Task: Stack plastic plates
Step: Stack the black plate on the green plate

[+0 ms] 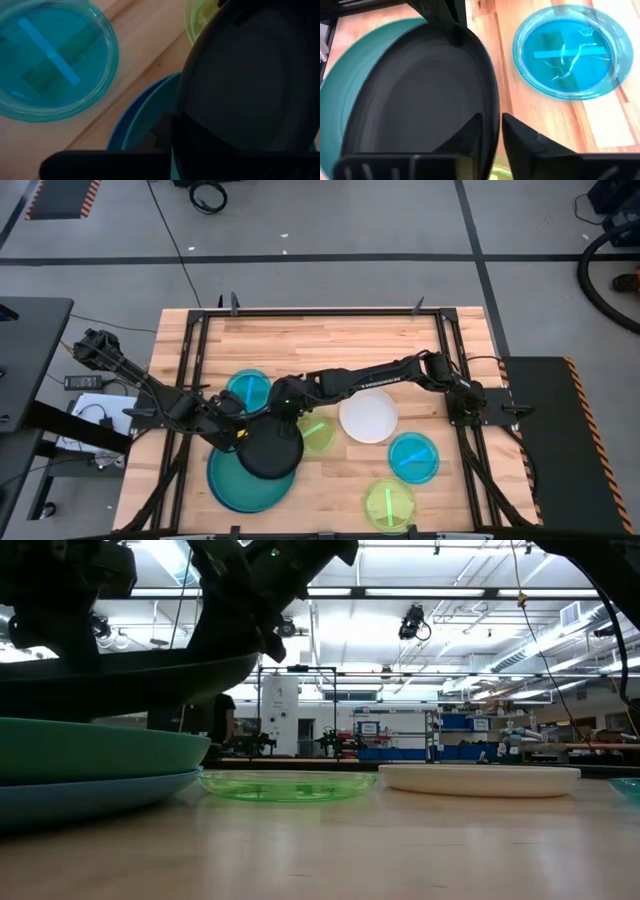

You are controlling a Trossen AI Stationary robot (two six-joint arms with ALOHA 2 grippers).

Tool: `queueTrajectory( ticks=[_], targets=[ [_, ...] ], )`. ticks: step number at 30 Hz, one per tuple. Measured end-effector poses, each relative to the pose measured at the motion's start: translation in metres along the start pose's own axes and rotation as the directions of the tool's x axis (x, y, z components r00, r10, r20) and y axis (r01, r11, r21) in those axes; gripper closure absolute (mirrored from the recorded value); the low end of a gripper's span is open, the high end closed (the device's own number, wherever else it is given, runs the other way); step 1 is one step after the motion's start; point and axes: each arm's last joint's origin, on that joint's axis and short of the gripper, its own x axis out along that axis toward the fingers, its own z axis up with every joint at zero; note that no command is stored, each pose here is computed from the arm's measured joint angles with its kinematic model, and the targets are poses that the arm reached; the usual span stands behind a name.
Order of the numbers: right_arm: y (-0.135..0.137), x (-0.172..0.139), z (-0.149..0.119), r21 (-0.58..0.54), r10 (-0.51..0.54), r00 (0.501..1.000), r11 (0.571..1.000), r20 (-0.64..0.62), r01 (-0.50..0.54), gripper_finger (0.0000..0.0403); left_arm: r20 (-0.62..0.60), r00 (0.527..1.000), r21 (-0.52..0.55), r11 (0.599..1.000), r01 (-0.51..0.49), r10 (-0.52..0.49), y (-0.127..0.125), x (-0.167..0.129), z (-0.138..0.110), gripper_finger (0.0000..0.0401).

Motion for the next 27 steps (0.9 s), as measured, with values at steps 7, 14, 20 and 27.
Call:
queueTrajectory(
  ticks=[7, 14, 20, 27],
  targets=[
    [0.002, -0.024, 0.005, -0.044, 0.01, 1.0, 0.999, -0.019, -0.011, 0.0228, -0.044, 0.999, 0.002, 1.0, 0.01, -0.01, 0.0, 0.0, -0.002, 0.0383],
    [0.006, -0.055, 0.002, -0.068, -0.011, 0.995, 0.998, -0.1, 0.005, 0.0174, -0.179, 0.983, 0.039, 0.998, 0.049, -0.041, -0.002, -0.003, -0.011, 0.0383],
    [0.014, -0.053, -0.012, -0.103, -0.061, 0.981, 0.994, -0.186, 0.042, 0.0168, -0.274, 0.961, 0.073, 0.995, 0.064, -0.041, -0.001, -0.007, -0.022, 0.0383],
    [0.021, -0.042, -0.036, -0.116, -0.077, 0.957, 0.992, -0.279, 0.046, 0.0171, -0.29, 0.957, 0.105, 0.994, 0.036, -0.004, -0.003, -0.002, -0.028, 0.0383]
  ],
)
